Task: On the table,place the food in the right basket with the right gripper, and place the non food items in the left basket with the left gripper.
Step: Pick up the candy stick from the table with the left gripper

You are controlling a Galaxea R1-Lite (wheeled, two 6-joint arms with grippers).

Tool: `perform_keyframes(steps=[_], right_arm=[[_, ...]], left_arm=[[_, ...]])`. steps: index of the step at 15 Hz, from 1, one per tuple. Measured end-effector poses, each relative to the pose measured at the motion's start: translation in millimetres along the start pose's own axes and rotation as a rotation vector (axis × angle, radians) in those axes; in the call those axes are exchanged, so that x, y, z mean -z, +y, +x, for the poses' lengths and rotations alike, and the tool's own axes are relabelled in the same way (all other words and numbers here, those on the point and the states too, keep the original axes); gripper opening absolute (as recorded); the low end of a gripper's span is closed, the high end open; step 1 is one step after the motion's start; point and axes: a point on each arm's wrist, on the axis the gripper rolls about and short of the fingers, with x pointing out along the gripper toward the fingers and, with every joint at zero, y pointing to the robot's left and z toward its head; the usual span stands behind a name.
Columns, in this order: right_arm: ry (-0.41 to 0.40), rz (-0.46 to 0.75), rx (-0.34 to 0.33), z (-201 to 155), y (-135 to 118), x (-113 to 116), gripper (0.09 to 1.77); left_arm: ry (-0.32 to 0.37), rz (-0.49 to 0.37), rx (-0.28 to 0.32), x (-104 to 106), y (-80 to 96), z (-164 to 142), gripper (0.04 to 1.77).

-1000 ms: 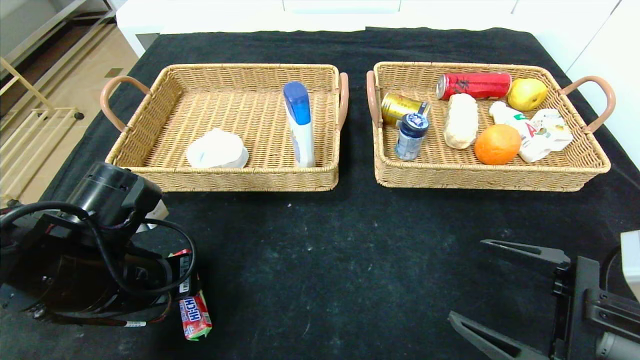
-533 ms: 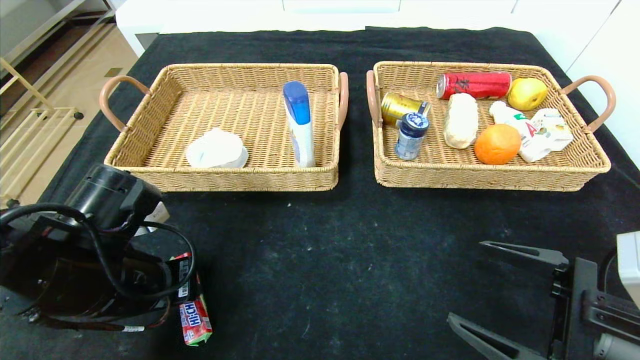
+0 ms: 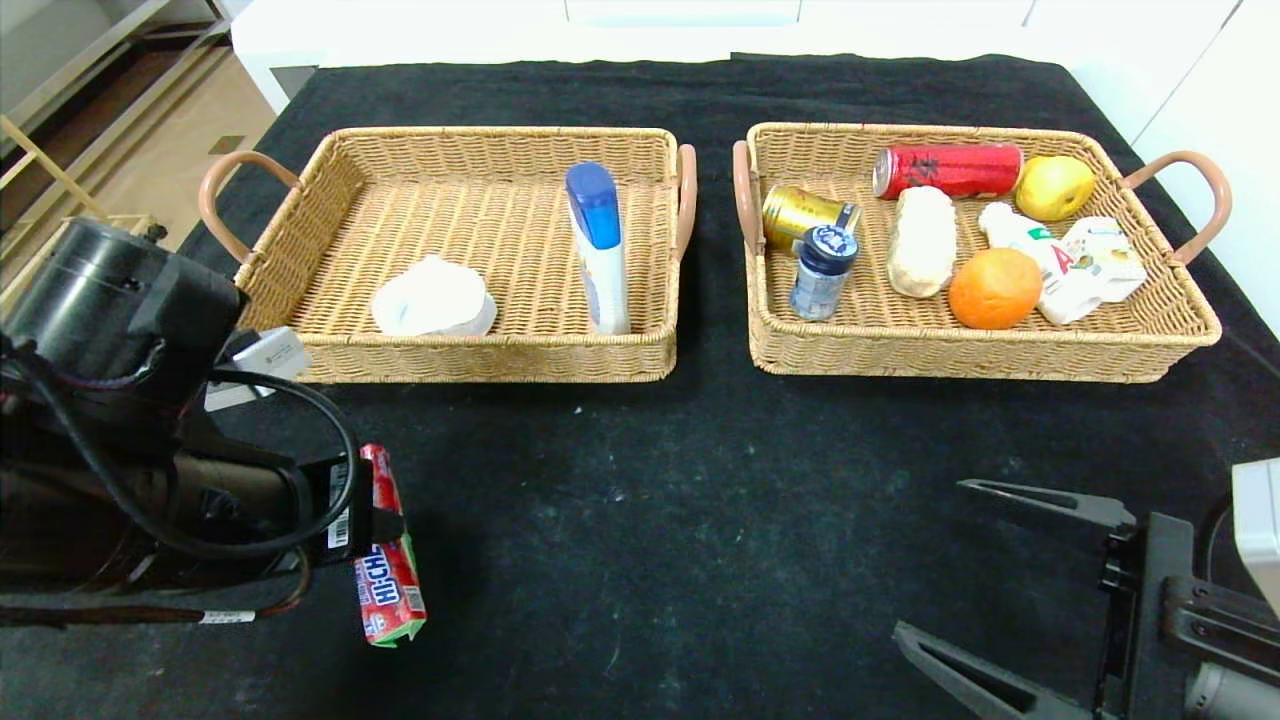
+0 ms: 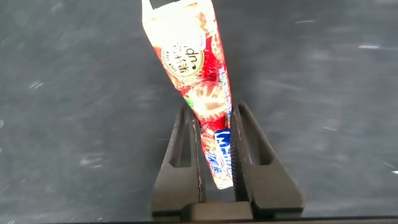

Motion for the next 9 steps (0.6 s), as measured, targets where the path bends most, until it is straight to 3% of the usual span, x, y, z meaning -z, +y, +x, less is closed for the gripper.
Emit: perform_keyframes(steps=[9], right_arm=[[-0.01,-0.002,0.001,-1,0,-2,1.71]], left_arm=[[-0.035,0.171,0.218,-1,-70.7,-3,0.33]])
